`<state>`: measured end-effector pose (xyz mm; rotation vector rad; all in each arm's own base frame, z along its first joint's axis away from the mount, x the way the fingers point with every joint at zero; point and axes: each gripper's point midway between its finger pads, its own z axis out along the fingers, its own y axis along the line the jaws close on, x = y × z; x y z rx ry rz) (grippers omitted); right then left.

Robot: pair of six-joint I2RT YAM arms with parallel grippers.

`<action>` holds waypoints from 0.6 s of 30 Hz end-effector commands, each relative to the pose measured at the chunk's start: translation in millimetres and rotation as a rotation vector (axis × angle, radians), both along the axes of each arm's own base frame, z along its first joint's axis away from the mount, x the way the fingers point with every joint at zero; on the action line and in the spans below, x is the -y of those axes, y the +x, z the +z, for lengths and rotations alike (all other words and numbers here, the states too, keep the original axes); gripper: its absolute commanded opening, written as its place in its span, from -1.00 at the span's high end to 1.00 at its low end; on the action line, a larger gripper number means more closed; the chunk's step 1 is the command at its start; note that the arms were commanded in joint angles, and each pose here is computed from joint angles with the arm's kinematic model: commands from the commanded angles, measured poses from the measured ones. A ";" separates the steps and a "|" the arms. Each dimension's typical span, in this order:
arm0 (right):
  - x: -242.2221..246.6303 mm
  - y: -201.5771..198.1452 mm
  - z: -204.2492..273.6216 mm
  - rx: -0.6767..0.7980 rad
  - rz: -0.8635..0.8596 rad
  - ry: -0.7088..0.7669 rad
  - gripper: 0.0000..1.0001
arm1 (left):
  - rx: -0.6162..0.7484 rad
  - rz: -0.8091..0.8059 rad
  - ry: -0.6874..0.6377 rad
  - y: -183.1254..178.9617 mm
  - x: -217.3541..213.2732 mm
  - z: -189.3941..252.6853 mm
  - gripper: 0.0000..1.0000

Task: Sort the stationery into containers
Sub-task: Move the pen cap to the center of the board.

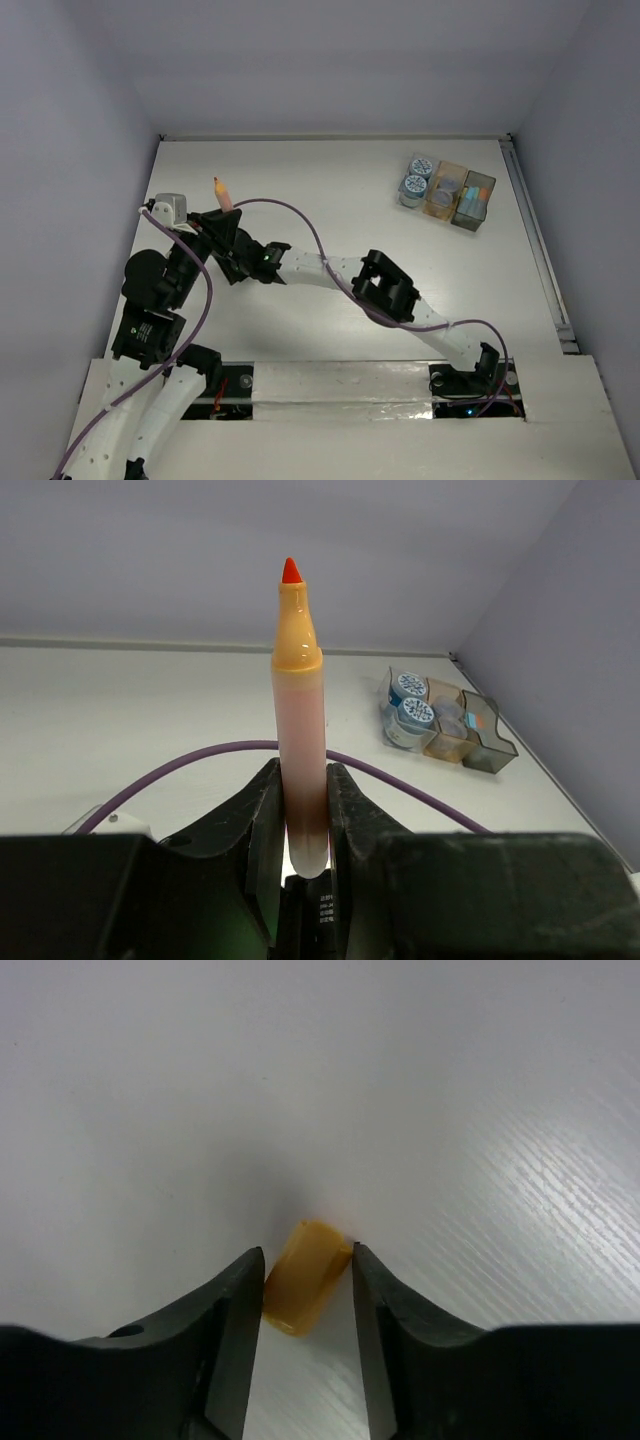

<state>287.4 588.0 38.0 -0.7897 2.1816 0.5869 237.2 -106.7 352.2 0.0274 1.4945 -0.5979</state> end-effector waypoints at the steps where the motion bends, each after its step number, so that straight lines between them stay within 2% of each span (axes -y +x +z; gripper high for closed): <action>1: 20.5 -8.8 -38.7 0.023 0.027 -0.174 0.15 | 0.060 -0.015 -0.015 -0.6 2.3 14.9 1.00; 3: 26.7 -5.7 -40.7 0.050 0.028 -0.204 0.47 | 0.058 -0.015 -0.012 0.0 2.5 13.8 1.00; 4: 39.7 -7.1 -44.8 0.060 0.029 -0.242 0.53 | 0.059 -0.014 -0.011 0.0 2.4 13.7 1.00; 6: 50.7 -5.9 -41.9 0.097 0.026 -0.249 0.55 | 0.054 -0.014 -0.009 0.5 2.6 12.3 1.00; 7: 55.0 -3.9 -14.7 0.153 0.053 -0.233 0.57 | 0.052 -0.014 -0.007 0.7 2.6 11.2 1.00; 8: 73.9 -10.7 -33.5 0.165 0.076 -0.263 0.58 | 0.053 -0.014 -0.009 0.9 2.7 11.9 1.00; 10: 102.4 -4.3 -28.6 0.218 0.084 -0.312 0.61 | 0.051 -0.027 -0.008 0.8 5.0 11.2 1.00; 14: 161.5 -6.0 -6.6 0.300 0.148 -0.306 0.60 | 0.044 -0.038 -0.013 1.9 7.6 8.8 1.00; 18: 197.4 -2.8 -3.1 0.274 0.164 -0.259 0.50 | 0.033 -0.050 -0.012 3.1 10.2 5.1 1.00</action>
